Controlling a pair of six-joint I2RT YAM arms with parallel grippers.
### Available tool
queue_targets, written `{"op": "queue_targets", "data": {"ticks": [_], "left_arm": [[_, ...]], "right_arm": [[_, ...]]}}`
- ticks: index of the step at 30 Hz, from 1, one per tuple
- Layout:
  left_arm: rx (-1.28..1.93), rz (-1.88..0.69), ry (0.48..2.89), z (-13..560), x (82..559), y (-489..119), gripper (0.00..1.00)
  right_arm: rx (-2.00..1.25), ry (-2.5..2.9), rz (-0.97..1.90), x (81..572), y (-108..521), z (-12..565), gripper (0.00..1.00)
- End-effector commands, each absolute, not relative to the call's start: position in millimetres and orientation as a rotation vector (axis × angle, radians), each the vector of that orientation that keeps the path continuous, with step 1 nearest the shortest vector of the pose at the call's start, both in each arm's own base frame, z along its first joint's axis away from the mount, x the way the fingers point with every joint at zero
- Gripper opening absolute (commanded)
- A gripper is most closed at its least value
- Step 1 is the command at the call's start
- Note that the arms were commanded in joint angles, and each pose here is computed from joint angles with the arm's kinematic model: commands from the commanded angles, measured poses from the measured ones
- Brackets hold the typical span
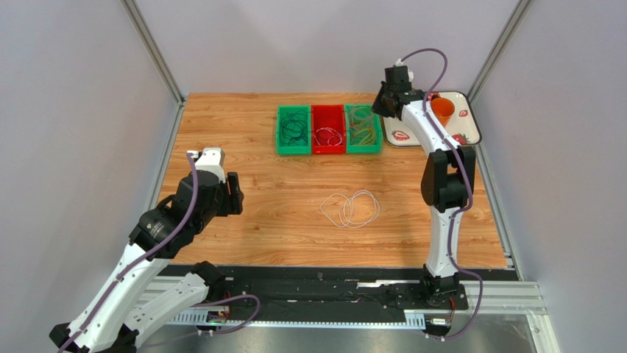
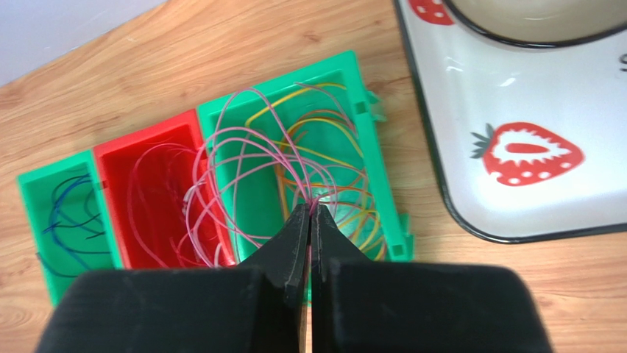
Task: Untangle the cables
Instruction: Place the cable in the bin.
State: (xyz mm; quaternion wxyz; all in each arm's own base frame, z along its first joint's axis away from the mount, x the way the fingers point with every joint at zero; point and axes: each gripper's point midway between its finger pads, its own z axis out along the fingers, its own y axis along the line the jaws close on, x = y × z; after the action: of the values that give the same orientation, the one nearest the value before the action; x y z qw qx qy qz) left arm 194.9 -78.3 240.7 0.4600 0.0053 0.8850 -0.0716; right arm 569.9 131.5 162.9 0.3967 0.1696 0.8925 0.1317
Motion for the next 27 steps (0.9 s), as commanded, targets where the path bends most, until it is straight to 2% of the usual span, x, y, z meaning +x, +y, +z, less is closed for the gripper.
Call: {"op": "queue_targets", "data": {"ticks": [1,6,14,27], "left_arm": [[0.022,-0.183,2.16,244,199,-80,0.66],[0.023,-0.186,2.159,244,199,-81,0.66],[0.019,-0.186,2.159,244,199,-80,0.66],[0.02,-0.185,2.161,244,199,-80,0.66]], "right_arm": [[0.413,2.195,0.252,572,120,185,0.0],[0.426,2.201,0.173,573,111,182,0.0],[0.39,2.241,0.172,580,135,162,0.0],[0.4,2.312,0.14,587,140,114,0.0]]}}
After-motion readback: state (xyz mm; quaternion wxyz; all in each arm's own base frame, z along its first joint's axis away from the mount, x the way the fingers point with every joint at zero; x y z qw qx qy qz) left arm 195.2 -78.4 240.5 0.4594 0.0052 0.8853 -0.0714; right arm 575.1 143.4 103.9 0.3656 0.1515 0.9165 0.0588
